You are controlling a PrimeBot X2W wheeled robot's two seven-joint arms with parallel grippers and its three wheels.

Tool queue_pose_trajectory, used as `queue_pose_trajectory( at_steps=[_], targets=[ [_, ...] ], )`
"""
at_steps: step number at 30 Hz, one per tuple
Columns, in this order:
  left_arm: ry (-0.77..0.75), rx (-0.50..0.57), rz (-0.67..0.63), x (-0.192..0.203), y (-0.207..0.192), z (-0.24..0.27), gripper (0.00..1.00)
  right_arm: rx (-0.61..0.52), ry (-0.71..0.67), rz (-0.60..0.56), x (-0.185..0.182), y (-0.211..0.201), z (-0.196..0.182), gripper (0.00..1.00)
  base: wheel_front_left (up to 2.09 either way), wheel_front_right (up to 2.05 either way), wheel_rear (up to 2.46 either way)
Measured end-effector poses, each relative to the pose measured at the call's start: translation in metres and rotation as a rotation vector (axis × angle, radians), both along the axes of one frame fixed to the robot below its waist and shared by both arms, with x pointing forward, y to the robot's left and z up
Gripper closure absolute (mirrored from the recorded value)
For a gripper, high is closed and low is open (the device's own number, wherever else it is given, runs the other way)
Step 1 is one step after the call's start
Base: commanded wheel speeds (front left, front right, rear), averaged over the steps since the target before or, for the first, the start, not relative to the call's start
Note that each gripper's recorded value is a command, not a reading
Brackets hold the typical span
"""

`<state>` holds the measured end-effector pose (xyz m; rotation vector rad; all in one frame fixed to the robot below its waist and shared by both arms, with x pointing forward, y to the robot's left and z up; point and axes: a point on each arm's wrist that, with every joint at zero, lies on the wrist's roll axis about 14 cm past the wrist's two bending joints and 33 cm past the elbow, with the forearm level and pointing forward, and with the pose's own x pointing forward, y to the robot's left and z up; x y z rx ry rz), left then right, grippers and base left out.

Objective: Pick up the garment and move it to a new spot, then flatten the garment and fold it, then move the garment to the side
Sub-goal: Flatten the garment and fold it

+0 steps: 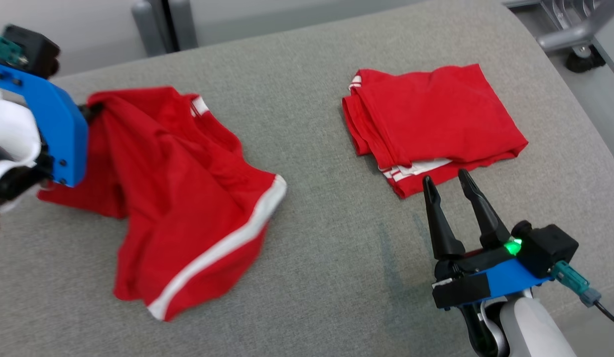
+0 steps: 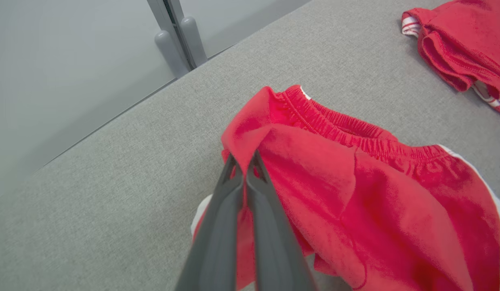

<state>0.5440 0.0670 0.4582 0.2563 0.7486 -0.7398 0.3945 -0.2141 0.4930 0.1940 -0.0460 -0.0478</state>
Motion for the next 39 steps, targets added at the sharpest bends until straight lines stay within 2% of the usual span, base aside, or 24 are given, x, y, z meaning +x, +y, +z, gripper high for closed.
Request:
queue_pose_trajectory(
  at_steps=[4, 9, 10, 11, 18, 22, 26, 29, 34, 37, 39],
  targets=[
    [-0.061, 0.035, 0.051, 0.035, 0.013, -0.015, 1.00, 0.004, 0.014, 0.002, 0.009, -0.001, -0.006, 0.00, 0.00, 0.00, 0.00],
    [-0.091, -0.010, 0.080, 0.044, 0.005, -0.026, 1.00, 0.015, 0.011, 0.006, 0.011, 0.001, -0.005, 0.00, 0.00, 0.00, 0.00],
    [-0.088, -0.030, 0.090, 0.042, 0.003, -0.024, 0.11, 0.017, 0.007, 0.008, 0.011, 0.001, -0.003, 0.00, 0.00, 0.00, 0.00],
    [-0.080, -0.039, 0.095, 0.038, 0.001, -0.024, 0.00, 0.019, 0.001, 0.014, 0.011, 0.003, -0.001, 0.00, 0.00, 0.00, 0.00],
    [-0.209, -0.085, 0.090, 0.008, 0.009, 0.026, 0.00, 0.035, -0.061, 0.075, 0.006, 0.025, 0.020, 0.00, 0.00, 0.00, 0.00],
    [-0.364, -0.185, 0.108, -0.006, 0.018, 0.073, 0.00, 0.039, -0.088, 0.104, -0.003, 0.036, 0.030, 0.00, 0.00, 0.00, 0.00],
    [-0.505, -0.250, 0.191, -0.025, 0.042, 0.095, 0.00, 0.046, -0.085, 0.131, -0.010, 0.047, 0.028, 0.00, 0.00, 0.00, 0.00],
    [-0.621, -0.345, 0.322, -0.040, 0.066, 0.106, 0.00, 0.048, -0.072, 0.162, -0.010, 0.057, 0.023, 0.00, 0.00, 0.00, 0.00],
    [-0.650, -0.348, 0.503, -0.083, 0.106, 0.087, 0.00, 0.046, -0.080, 0.178, -0.008, 0.062, 0.025, 0.00, 0.00, 0.00, 0.00],
    [-0.725, -0.400, 0.589, -0.103, 0.116, 0.103, 0.00, 0.045, -0.083, 0.195, -0.008, 0.067, 0.026, 0.00, 0.00, 0.00, 0.00],
    [-0.731, -0.402, 0.639, -0.124, 0.123, 0.094, 0.00, 0.044, -0.093, 0.193, -0.009, 0.066, 0.030, 0.00, 0.00, 0.00, 0.00]
  ],
)
